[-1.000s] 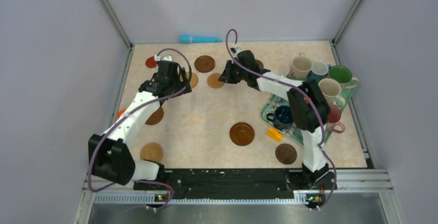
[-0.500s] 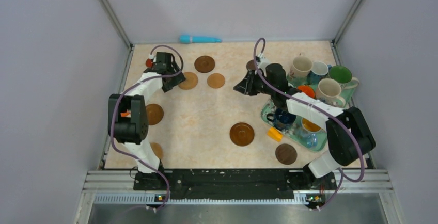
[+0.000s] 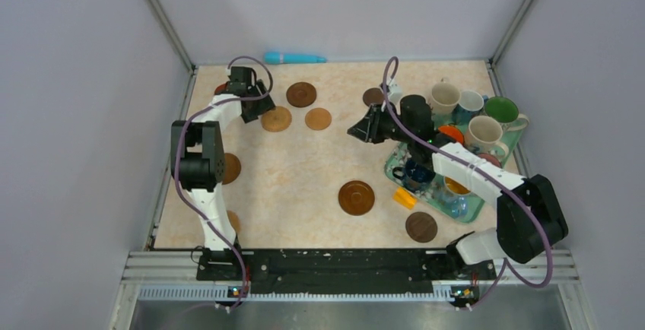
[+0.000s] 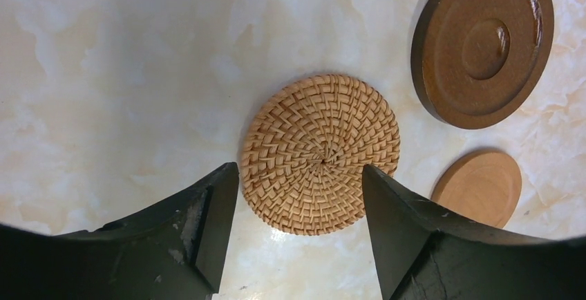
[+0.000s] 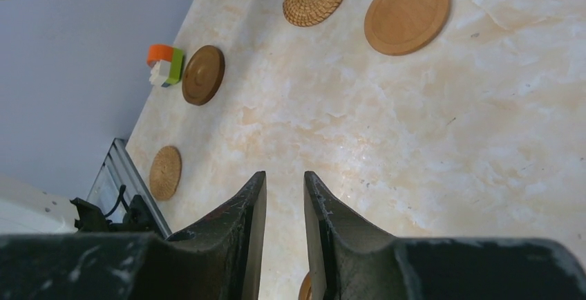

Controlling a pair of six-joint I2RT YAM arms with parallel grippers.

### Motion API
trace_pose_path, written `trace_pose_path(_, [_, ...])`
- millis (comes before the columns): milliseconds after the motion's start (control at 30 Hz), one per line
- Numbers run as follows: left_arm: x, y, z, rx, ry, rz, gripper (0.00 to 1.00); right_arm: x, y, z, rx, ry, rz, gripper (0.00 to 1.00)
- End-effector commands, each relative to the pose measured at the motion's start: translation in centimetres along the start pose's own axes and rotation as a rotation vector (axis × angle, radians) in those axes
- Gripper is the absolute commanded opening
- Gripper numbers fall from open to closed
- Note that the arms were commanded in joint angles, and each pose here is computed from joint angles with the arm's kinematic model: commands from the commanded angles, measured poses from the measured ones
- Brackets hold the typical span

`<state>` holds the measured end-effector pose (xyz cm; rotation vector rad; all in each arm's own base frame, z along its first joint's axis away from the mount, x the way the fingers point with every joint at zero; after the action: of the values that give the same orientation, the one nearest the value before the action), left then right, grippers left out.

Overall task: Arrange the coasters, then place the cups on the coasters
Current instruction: Move the coaster to the center of the board.

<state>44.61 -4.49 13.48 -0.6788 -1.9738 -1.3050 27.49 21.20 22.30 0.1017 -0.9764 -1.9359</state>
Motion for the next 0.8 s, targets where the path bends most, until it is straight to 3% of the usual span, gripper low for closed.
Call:
trace_pose_path(0, [0.4,1.5,0.0,-0.048,0.004,-0.052,0.72,1.5,0.8,1.6,0.053,0.034,-0.018,0.27])
trace_pose_path(767, [-2.4,0.0,0.1,-0.012,-0.096,0.030,0.70,4.4,2.6,3.6,0.123,0.017,-0.083,0.31])
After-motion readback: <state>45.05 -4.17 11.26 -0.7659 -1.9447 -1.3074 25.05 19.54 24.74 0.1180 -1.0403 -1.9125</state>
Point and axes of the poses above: each gripper's point midway between its finger pads, its own x axis back along the fingers, its own z axis along the line the jaws close on, y = z × x, the point moved 9 cm from there along x, back along the fingers, and after that the axes turned 7 degrees about -x, right-handed, at the moved point
